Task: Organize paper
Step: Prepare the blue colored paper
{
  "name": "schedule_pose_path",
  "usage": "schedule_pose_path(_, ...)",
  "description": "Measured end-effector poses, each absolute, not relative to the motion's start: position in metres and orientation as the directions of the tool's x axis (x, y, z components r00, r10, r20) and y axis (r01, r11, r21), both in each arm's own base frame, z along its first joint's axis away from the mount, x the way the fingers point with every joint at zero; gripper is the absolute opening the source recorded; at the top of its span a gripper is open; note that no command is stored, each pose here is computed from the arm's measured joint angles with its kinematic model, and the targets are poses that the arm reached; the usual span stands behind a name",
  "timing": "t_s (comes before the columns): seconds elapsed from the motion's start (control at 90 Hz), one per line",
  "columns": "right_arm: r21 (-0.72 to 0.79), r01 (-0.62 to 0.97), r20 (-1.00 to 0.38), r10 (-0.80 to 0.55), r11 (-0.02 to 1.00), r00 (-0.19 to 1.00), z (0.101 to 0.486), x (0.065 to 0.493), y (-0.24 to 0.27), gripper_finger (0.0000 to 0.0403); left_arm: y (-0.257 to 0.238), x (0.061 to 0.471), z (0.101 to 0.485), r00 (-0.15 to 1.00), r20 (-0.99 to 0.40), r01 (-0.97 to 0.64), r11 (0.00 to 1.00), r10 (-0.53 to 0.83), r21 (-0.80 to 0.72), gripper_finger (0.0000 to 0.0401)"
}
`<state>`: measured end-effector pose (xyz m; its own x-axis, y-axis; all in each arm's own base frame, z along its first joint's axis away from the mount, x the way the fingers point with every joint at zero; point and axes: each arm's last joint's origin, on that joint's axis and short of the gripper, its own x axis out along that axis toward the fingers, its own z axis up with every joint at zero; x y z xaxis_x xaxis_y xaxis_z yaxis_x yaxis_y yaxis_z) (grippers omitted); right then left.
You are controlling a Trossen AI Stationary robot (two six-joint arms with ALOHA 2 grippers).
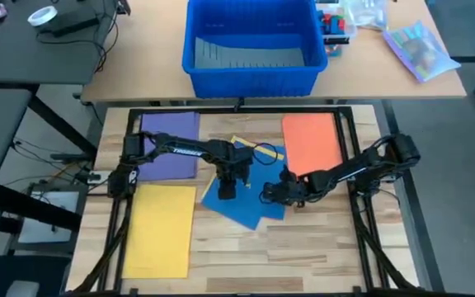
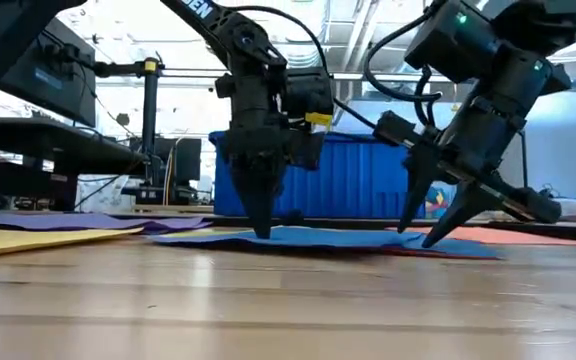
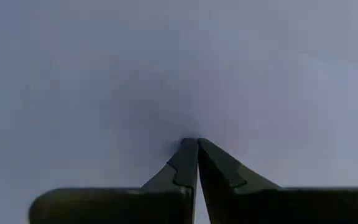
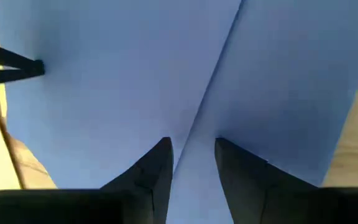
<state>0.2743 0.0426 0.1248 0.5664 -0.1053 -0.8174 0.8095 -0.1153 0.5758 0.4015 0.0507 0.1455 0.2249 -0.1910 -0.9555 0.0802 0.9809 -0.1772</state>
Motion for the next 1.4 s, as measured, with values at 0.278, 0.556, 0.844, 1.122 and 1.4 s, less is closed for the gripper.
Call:
schedule_pose_path(0.278, 0.618, 0.777, -0.786, -0.114, -0.118, 0.608, 0.128, 0.278, 0.042, 0.0115, 0.047, 0.402, 0.145, 0.227, -0.954, 0.113, 0.978, -0.197, -0.175, 0.0)
schedule_pose_path(0.556, 0.671, 0.737, -0.741, -0.109, -0.082, 0.663, 0.136, 0.281, 0.042, 0.0115, 0.047, 0.402, 0.145, 0.224, -0.954, 0.131, 0.976, -0.2, -0.174, 0.0)
schedule_pose_path(0.844, 0.751, 0.659, -0.659, 0.003, -0.033, 0.752, 0.147, 0.289, 0.048, 0.0115, 0.047, 0.401, 0.144, 0.211, -0.957, 0.129, 0.976, -0.201, -0.176, 0.0)
schedule_pose_path(1.122, 0.802, 0.597, -0.583, 0.204, -0.008, 0.787, 0.157, 0.292, 0.062, 0.0115, 0.047, 0.399, 0.143, 0.197, -0.96, 0.13, 0.976, -0.2, -0.177, 0.0)
schedule_pose_path(1.4, 0.817, 0.576, -0.551, 0.312, 0.015, 0.774, 0.16, 0.29, 0.076, 0.0115, 0.047, 0.399, 0.143, 0.196, -0.96, 0.134, 0.975, -0.2, -0.176, 0.0)
